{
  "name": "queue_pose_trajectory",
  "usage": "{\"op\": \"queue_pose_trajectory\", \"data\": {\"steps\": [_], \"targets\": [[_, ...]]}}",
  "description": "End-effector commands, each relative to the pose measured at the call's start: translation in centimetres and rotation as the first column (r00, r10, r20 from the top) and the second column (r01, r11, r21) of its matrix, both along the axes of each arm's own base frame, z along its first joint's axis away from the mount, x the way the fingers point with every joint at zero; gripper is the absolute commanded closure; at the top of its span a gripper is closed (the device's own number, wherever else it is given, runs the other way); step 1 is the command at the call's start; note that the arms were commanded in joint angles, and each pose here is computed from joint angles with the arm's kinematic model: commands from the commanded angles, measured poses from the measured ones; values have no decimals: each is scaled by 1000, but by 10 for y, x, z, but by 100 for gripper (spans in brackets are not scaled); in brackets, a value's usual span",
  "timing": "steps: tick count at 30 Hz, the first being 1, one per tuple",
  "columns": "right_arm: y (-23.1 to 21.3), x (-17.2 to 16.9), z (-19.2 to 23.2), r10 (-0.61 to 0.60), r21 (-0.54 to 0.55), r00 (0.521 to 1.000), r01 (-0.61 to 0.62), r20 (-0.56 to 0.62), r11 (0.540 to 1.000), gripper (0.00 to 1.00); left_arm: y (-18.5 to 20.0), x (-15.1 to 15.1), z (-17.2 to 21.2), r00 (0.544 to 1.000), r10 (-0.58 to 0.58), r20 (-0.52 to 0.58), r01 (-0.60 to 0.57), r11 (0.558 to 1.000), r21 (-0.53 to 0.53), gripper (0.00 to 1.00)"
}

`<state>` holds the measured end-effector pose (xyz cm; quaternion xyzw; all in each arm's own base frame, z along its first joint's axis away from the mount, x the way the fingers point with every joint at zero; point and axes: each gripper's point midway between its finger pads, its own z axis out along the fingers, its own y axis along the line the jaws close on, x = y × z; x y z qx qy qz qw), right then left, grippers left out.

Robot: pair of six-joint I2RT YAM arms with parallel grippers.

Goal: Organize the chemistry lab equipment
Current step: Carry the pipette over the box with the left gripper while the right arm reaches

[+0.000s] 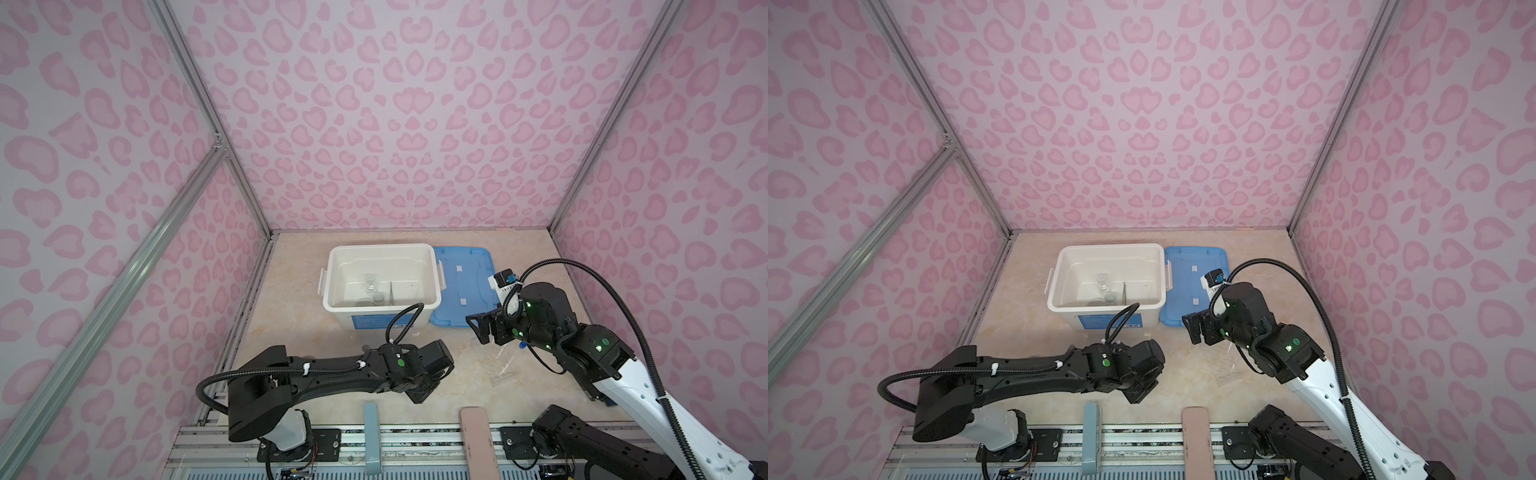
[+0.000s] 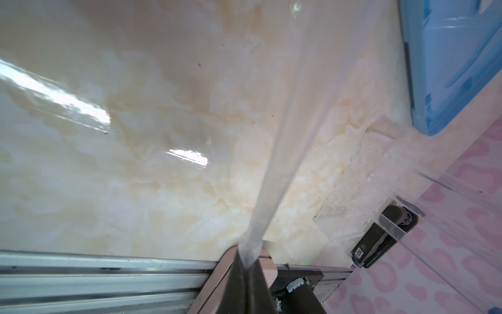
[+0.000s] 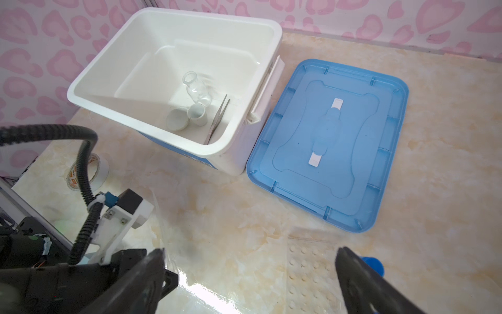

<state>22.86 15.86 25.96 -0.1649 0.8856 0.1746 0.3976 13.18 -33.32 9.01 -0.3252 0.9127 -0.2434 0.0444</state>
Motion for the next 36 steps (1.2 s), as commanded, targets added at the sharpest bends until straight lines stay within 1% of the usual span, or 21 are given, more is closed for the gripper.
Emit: {"op": "queue_pose_trajectory", "data": {"steps": [1, 4, 7, 9, 11, 13, 16, 18, 23, 25, 27, 31, 32, 33, 34, 35, 36], "targets": [[7, 4, 9, 18, 31, 1000, -18, 23, 999, 2, 44, 14, 10, 991, 80, 111, -91, 991, 99, 99], [14, 5, 13, 46, 51, 998, -48, 32, 998, 2, 71, 21, 27, 975, 108, 194, -137, 980, 146, 99], [25, 5, 22, 90, 91, 994, -94, 54, 991, 2, 92, 31, 47, 953, 93, 288, -150, 972, 184, 99], [31, 7, 29, 105, 115, 992, -113, 72, 987, 2, 103, 40, 66, 927, 61, 371, -146, 968, 206, 99], [35, 9, 35, 112, 129, 990, -122, 86, 984, 2, 107, 48, 86, 895, 7, 446, -117, 969, 218, 99], [38, 14, 40, 111, 134, 989, -123, 94, 983, 2, 104, 55, 108, 856, -73, 512, -55, 972, 230, 99], [43, 22, 44, 113, 125, 989, -124, 93, 984, 2, 90, 63, 137, 776, -211, 595, 75, 967, 245, 99], [47, 27, 46, 113, 124, 989, -125, 95, 984, 2, 87, 66, 148, 750, -255, 611, 123, 960, 251, 99], [55, 40, 57, 112, 124, 988, -126, 110, 984, 2, 83, 81, 163, 716, -389, 580, 274, 920, 278, 99], [58, 48, 58, 103, 118, 988, -116, 111, 986, 2, 73, 86, 177, 656, -444, 610, 366, 894, 257, 99], [61, 55, 59, 96, 118, 990, -109, 106, 987, 2, 67, 92, 188, 613, -488, 621, 435, 865, 250, 99], [69, 71, 57, 91, 119, 993, -100, 80, 988, 2, 54, 100, 194, 538, -604, 588, 569, 775, 275, 99], [71, 74, 57, 93, 119, 993, -102, 77, 988, 2, 50, 103, 194, 522, -619, 587, 591, 759, 275, 99], [73, 78, 57, 97, 120, 992, -106, 76, 987, 2, 49, 108, 189, 520, -628, 579, 604, 750, 271, 99], [75, 80, 57, 97, 121, 992, -105, 77, 987, 2, 49, 115, 185, 529, -625, 573, 604, 752, 263, 99], [76, 84, 56, 97, 121, 993, -106, 74, 987, 2, 45, 122, 193, 517, -616, 595, 614, 751, 243, 99], [77, 88, 55, 95, 122, 993, -104, 76, 987, 2, 44, 130, 192, 520, -615, 593, 626, 747, 226, 99]]}}
